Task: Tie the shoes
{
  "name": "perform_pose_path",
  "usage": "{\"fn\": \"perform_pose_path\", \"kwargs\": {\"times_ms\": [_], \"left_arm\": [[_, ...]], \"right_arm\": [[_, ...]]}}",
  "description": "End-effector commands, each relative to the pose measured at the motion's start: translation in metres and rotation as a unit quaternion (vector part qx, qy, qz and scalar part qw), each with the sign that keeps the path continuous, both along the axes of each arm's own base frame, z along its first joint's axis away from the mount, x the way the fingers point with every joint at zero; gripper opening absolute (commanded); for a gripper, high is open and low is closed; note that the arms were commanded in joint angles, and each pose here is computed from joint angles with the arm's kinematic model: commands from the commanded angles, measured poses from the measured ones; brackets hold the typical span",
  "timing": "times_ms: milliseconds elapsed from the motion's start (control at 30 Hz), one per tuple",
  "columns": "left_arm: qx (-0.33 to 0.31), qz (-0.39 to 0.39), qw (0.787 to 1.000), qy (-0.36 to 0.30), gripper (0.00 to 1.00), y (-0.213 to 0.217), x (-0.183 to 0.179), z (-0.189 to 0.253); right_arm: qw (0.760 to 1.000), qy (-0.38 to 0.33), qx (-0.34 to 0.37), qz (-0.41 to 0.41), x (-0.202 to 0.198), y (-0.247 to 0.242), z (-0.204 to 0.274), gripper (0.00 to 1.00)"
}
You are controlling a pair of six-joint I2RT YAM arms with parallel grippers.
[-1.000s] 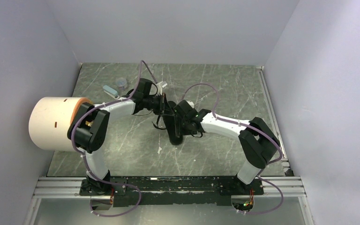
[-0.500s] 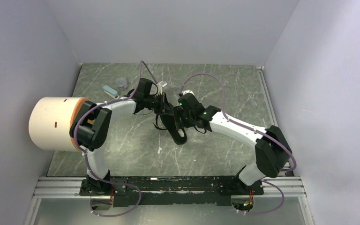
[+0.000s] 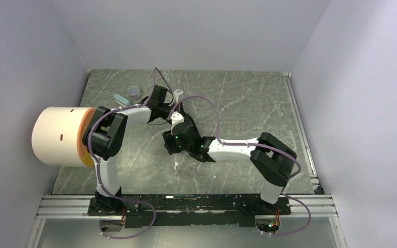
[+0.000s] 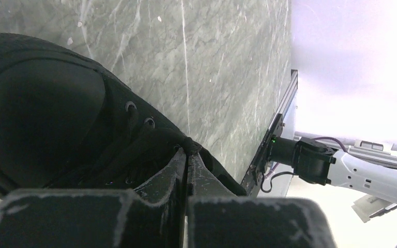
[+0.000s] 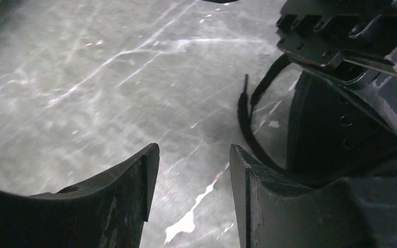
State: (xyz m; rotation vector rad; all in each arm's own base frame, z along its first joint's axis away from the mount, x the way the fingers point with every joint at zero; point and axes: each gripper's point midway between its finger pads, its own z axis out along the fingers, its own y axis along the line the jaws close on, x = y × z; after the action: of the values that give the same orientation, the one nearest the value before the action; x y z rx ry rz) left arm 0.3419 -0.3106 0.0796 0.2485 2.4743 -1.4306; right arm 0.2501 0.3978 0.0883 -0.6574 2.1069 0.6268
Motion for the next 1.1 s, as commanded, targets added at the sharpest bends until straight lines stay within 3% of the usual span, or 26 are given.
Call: {"fn": "perform_pose_path", "kwargs": {"times_ms": [0, 200, 267, 467, 633, 967, 1067], "left_arm": [[-0.012, -0.017, 1.0, 0.022, 0.05, -0.001, -0.002, 0.003], [-0.035, -0.01, 0.999, 0.038, 0.05, -0.002, -0.001, 0.003], [-0.042, -0.007, 0.998, 0.043, 0.05, -0.003, 0.0, 0.003], [-0.04, -0.007, 0.998, 0.046, 0.05, -0.003, 0.001, 0.002], [-0.038, -0.008, 0.998, 0.046, 0.05, -0.002, 0.0, 0.003], [-0.036, -0.01, 0.998, 0.045, 0.05, -0.003, 0.003, 0.005], [-0.037, -0.01, 0.998, 0.043, 0.05, -0.003, 0.004, 0.006]], "right_arm": [[0.994, -0.074, -0.009, -0.082, 0.04, -0.004, -0.005, 0.55], [0.988, -0.075, -0.054, -0.127, 0.054, -0.014, -0.039, 0.47], [0.988, -0.073, -0.053, -0.124, 0.054, -0.011, -0.043, 0.41], [0.988, -0.08, -0.034, -0.125, 0.06, -0.002, -0.038, 0.36], [0.988, -0.083, -0.021, -0.126, 0.066, 0.003, -0.034, 0.36], [0.985, -0.069, -0.072, -0.142, 0.081, 0.002, -0.076, 0.37], [0.983, -0.063, -0.093, -0.143, 0.076, -0.008, -0.087, 0.25]]}}
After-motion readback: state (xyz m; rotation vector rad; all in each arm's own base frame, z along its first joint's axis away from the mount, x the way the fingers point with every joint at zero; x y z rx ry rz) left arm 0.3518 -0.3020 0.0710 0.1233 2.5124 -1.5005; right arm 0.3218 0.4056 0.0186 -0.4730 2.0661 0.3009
